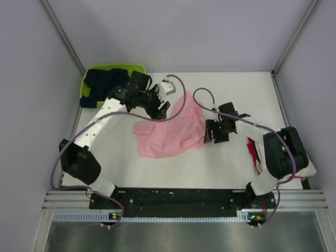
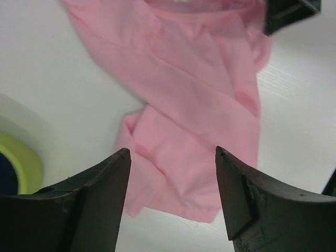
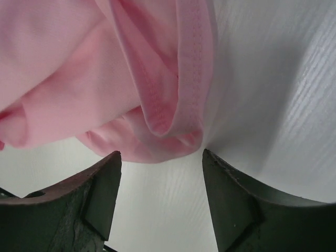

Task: Fold and stack the t-shirts
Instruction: Move the tshirt to the center of the board, then flatten out the tshirt

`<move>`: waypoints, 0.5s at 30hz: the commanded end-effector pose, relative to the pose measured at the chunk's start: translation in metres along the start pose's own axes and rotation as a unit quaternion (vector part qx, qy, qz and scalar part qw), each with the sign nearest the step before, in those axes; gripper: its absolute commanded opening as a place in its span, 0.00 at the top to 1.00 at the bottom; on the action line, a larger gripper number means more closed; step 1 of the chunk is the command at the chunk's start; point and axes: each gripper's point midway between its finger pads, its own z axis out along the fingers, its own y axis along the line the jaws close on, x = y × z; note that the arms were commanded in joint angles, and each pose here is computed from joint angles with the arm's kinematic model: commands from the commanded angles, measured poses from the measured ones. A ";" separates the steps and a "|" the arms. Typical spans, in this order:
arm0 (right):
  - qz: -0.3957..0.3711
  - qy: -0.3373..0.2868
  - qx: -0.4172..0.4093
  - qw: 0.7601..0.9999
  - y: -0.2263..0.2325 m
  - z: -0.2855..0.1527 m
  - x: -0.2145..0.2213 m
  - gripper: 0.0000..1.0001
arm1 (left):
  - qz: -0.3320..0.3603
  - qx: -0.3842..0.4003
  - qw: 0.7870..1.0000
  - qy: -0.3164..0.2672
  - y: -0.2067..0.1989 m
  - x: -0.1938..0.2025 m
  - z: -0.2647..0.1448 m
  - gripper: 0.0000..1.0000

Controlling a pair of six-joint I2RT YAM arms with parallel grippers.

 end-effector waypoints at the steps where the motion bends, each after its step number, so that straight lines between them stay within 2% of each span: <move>1: 0.000 -0.057 -0.034 0.998 0.016 0.015 -0.039 0.45 | -0.007 0.110 0.983 0.147 -0.067 0.121 0.039 0.29; 3: -0.002 -0.050 -0.023 0.998 0.010 0.022 -0.037 0.63 | 0.013 0.108 0.979 0.171 -0.082 0.153 0.054 0.23; 6: -0.006 -0.049 -0.016 0.999 0.008 0.022 -0.037 0.96 | 0.041 0.076 0.978 0.190 -0.077 0.177 0.070 0.20; 7: -0.007 -0.055 -0.013 0.998 0.007 0.018 -0.038 1.00 | 0.044 0.064 0.976 0.204 -0.073 0.181 0.072 0.20; 10: -0.013 -0.103 -0.012 0.995 0.015 -0.010 -0.057 1.00 | 0.043 0.048 0.969 0.237 -0.065 0.197 0.077 0.20; 12: -0.018 -0.139 -0.013 0.990 0.021 -0.034 -0.071 1.00 | 0.044 0.050 0.967 0.245 -0.067 0.207 0.078 0.25; 13: -0.022 -0.154 -0.013 0.988 0.024 -0.045 -0.077 1.00 | 0.043 0.053 0.967 0.247 -0.069 0.211 0.078 0.35; 14: -0.025 -0.169 -0.012 0.985 0.025 -0.058 -0.082 1.00 | 0.041 0.051 0.965 0.254 -0.069 0.213 0.077 0.60; 15: -0.029 -0.184 -0.008 0.982 0.026 -0.070 -0.088 1.00 | 0.036 0.050 0.964 0.260 -0.069 0.211 0.074 1.00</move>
